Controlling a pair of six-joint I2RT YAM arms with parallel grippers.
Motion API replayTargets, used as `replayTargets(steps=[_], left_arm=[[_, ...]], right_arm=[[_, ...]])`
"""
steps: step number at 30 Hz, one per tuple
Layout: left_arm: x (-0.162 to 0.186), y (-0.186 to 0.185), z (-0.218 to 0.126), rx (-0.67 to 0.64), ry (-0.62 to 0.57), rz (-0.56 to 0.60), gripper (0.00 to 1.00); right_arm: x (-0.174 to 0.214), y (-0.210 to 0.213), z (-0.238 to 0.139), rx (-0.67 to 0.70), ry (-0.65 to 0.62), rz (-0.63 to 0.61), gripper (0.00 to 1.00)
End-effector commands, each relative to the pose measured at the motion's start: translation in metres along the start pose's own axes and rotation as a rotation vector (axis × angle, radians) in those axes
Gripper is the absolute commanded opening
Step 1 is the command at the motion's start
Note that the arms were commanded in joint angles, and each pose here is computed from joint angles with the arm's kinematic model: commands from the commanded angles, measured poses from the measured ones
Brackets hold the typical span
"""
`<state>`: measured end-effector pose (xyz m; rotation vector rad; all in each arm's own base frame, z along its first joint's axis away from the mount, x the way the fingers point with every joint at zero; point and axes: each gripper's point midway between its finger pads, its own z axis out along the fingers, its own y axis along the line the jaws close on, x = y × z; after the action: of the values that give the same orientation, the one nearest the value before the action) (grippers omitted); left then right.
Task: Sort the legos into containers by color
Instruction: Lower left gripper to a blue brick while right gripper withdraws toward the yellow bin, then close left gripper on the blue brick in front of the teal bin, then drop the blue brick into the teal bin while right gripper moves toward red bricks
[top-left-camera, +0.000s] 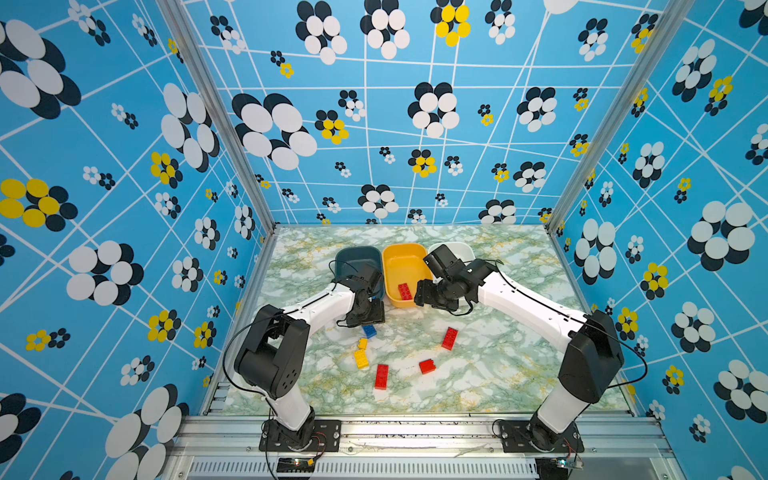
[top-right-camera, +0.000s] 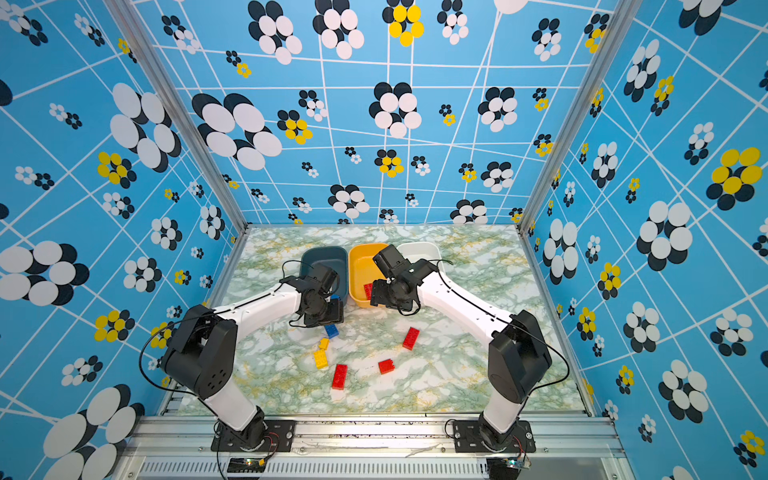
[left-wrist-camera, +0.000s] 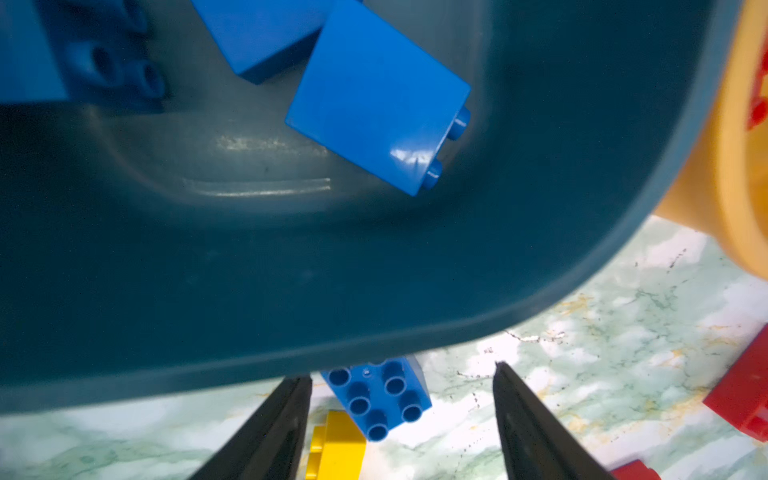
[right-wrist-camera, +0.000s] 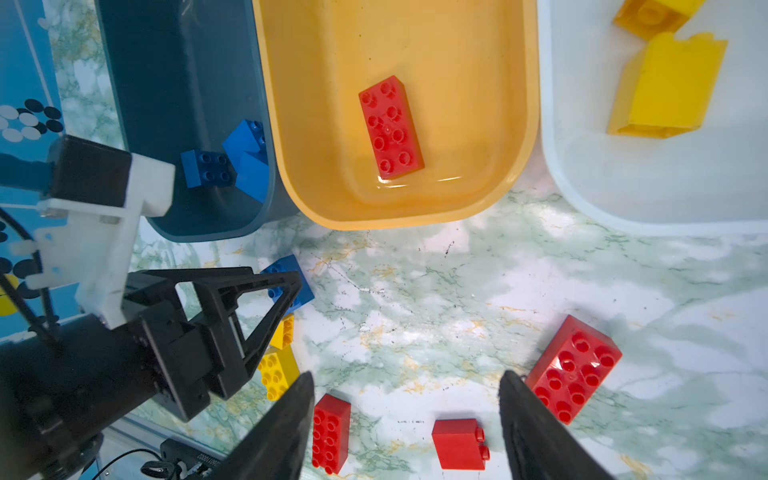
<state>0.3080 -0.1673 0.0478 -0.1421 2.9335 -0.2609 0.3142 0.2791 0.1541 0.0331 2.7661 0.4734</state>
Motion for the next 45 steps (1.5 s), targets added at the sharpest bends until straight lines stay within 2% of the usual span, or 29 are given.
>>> replayTargets(steps=[1, 7, 13, 25, 31, 37, 45], left_arm=[[0.004, 0.01, 0.0, -0.068, 0.019, -0.026, 0.71], [0.007, 0.007, 0.01, -0.06, 0.043, -0.036, 0.7], [0.009, 0.004, 0.021, -0.064, 0.079, -0.041, 0.64], [0.009, 0.006, 0.015, -0.085, 0.07, -0.018, 0.29], [0.005, 0.001, -0.004, -0.064, 0.021, 0.002, 0.26], [-0.006, -0.012, -0.037, 0.002, -0.098, 0.027, 0.25], [-0.04, -0.022, -0.085, 0.036, -0.241, 0.027, 0.25]], right_arm=[[-0.002, -0.009, -0.008, 0.02, -0.023, 0.023, 0.72], [-0.001, -0.013, -0.01, 0.025, -0.02, 0.027, 0.72], [-0.001, -0.015, -0.012, 0.027, -0.02, 0.026, 0.72], [-0.001, -0.019, -0.014, 0.027, -0.033, 0.039, 0.72], [0.0, -0.02, -0.014, 0.023, -0.036, 0.046, 0.72], [0.002, -0.021, -0.014, 0.02, -0.038, 0.051, 0.72], [0.004, -0.025, -0.018, 0.022, -0.045, 0.057, 0.73]])
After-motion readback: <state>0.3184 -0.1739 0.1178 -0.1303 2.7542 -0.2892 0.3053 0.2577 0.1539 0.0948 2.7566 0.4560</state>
